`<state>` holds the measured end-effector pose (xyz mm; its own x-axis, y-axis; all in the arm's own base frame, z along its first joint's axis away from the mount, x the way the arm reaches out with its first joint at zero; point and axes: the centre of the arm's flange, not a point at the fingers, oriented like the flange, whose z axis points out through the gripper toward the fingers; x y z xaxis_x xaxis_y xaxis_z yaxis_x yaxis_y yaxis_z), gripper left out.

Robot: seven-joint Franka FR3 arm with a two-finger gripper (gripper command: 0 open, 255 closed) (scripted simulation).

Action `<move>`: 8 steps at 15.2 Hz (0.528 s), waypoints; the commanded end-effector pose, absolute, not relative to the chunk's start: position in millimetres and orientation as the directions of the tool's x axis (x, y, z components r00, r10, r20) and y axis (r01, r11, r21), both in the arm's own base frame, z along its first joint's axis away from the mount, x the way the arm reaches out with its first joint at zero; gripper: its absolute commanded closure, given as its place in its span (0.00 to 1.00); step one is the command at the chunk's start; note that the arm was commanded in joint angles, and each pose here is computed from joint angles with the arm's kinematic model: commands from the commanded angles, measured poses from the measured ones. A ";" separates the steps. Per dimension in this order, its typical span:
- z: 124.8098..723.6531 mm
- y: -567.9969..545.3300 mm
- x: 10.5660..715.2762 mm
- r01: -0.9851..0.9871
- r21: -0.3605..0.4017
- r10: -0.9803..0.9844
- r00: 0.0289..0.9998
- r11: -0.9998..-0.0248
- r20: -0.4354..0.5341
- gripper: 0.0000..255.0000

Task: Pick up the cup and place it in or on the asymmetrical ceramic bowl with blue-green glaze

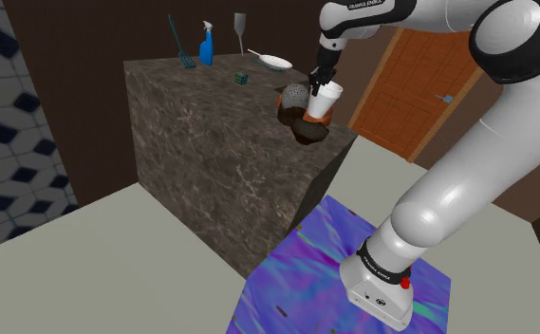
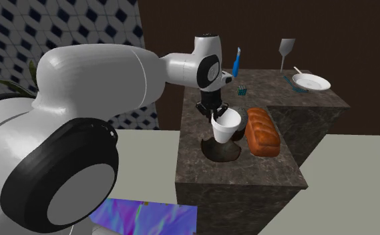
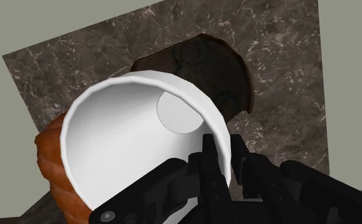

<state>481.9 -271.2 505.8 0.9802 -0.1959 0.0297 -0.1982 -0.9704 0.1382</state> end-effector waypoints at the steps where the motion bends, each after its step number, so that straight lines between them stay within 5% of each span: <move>1: 494.5 -271.4 482.2 -0.198 0.138 -0.196 0.980 -0.970 0.031 1.00; 8: 457.5 -271.4 482.2 -0.198 0.138 -0.196 0.980 -0.970 0.031 1.00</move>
<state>482.6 -270.5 462.7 0.9802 -0.1959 0.0295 -0.1981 -0.9704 0.1382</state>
